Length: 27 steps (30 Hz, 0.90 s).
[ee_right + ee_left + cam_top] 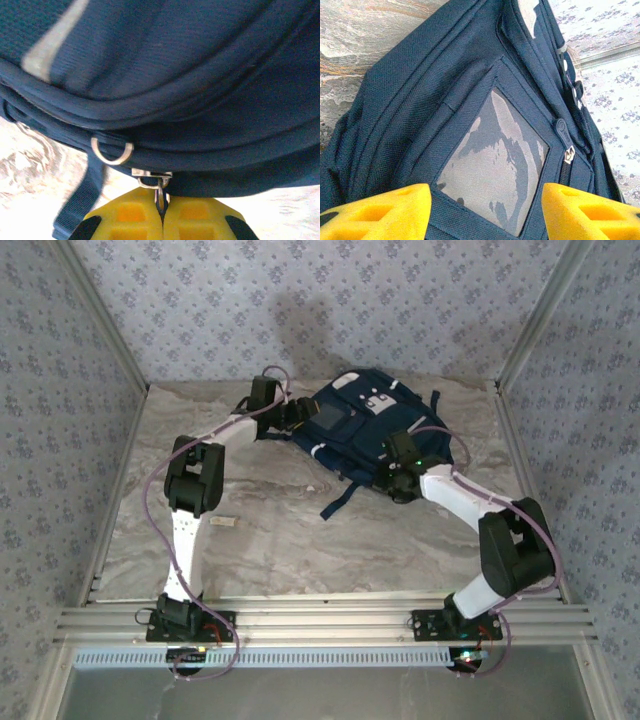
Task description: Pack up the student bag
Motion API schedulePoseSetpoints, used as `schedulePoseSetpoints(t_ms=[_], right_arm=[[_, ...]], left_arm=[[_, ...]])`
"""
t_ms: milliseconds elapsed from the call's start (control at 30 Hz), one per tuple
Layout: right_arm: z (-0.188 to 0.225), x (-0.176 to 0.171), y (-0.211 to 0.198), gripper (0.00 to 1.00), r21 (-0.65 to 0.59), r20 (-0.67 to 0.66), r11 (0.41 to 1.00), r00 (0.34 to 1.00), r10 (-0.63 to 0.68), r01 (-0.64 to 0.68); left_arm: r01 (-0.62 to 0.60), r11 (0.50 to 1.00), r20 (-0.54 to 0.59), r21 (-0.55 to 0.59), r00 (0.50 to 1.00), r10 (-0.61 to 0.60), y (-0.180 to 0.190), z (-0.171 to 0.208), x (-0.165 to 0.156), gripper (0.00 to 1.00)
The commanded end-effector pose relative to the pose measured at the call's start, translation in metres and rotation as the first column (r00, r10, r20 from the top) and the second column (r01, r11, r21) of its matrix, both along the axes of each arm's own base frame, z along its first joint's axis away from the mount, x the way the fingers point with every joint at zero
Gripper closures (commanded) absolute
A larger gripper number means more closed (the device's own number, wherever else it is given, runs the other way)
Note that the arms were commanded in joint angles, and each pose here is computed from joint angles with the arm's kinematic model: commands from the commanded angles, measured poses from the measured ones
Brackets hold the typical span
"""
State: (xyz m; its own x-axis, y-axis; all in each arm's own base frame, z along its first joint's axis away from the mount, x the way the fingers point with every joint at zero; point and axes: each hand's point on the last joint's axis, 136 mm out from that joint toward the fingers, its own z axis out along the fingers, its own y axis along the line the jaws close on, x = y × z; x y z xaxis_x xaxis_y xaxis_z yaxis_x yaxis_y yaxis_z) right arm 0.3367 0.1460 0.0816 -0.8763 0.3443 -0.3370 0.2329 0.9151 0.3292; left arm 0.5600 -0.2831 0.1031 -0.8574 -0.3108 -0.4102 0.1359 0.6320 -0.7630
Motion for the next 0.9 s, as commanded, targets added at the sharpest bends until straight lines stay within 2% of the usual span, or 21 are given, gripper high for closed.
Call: schedulePoseSetpoints(t_ms=[0,133,300,433,633,867], right_arm=[[-0.012,-0.042,-0.033,1.00,-0.090,-0.160,0.990,0.983,0.092,-0.107],[-0.006,-0.037,-0.033,1.00,-0.071,-0.141,0.985,0.979,0.145,-0.156],[0.012,-0.017,0.024,1.00,0.132,-0.034,0.970,0.977,0.210,-0.204],[0.026,-0.003,0.071,1.00,0.185,0.028,0.937,0.955,0.296,-0.296],[0.028,0.012,0.121,1.00,0.232,0.082,0.899,0.928,0.362,-0.371],[0.031,0.020,0.169,1.00,0.300,0.135,0.853,0.905,0.404,-0.426]], left_arm=[[-0.068,0.989,-0.078,0.128,0.994,0.079,0.035,-0.049,0.007,0.38],[-0.061,0.990,-0.083,0.126,0.994,0.072,0.035,-0.043,0.005,0.38],[-0.057,0.996,-0.072,0.072,0.995,0.063,0.031,-0.002,-0.011,0.38],[-0.066,0.996,-0.074,0.067,0.995,0.071,0.033,0.028,-0.036,0.37],[-0.087,0.989,-0.081,0.119,0.992,0.097,0.052,0.051,-0.080,0.35],[-0.107,0.994,-0.125,0.029,0.986,0.109,0.041,0.057,-0.119,0.34]])
